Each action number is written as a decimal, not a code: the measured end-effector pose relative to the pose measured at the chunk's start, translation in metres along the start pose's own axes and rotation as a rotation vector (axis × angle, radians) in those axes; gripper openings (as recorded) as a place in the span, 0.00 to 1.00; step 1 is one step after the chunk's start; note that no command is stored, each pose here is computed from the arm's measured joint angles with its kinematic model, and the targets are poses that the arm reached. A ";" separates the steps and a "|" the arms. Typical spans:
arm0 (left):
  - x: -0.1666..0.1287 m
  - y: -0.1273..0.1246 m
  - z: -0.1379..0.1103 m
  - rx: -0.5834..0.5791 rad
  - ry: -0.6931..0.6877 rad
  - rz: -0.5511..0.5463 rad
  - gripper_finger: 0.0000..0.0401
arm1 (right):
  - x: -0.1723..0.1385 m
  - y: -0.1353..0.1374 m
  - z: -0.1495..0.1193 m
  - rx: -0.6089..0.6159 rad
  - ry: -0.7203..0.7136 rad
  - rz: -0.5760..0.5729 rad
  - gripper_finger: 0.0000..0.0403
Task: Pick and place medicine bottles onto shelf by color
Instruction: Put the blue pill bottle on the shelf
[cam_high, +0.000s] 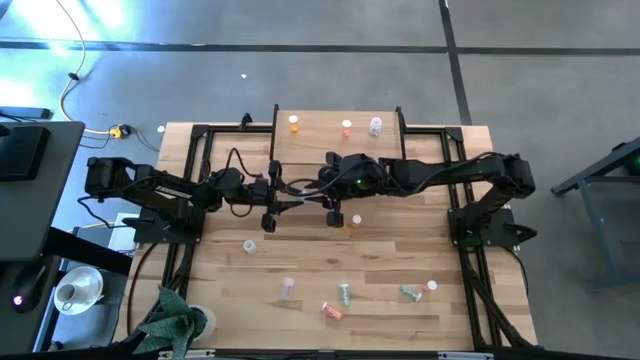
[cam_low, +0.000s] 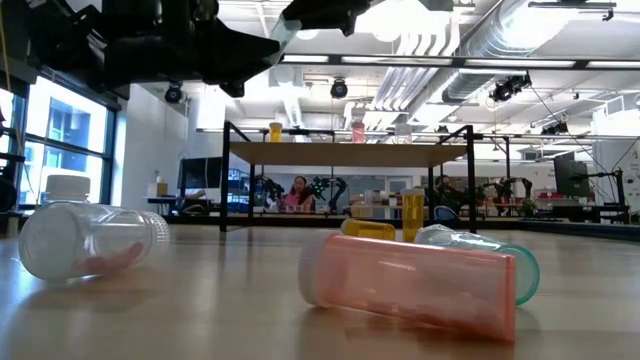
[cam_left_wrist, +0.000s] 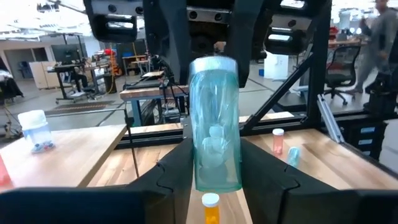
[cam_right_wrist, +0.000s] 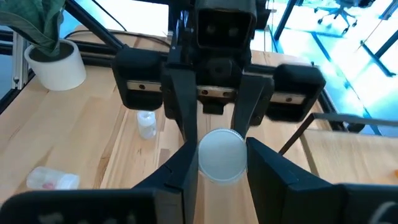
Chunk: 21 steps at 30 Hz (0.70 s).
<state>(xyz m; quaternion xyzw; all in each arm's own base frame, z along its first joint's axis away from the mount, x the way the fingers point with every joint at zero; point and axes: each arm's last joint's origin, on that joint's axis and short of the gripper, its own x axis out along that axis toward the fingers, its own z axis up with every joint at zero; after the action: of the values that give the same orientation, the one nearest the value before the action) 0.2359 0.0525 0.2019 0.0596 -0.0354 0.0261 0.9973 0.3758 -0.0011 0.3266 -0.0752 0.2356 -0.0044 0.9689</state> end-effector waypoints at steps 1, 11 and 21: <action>0.000 0.000 0.001 0.009 0.000 0.004 0.31 | 0.001 0.000 -0.001 0.001 0.008 0.000 0.24; -0.001 0.004 -0.003 -0.007 0.059 0.137 0.56 | 0.002 -0.001 -0.003 -0.003 0.023 -0.036 0.23; -0.018 0.010 0.010 -0.003 0.134 0.225 0.60 | -0.006 -0.032 0.005 0.041 0.046 -0.216 0.23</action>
<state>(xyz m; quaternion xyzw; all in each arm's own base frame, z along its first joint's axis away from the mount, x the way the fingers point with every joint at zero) 0.2163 0.0605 0.2118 0.0518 0.0249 0.1416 0.9883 0.3736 -0.0320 0.3384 -0.0804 0.2481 -0.1150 0.9585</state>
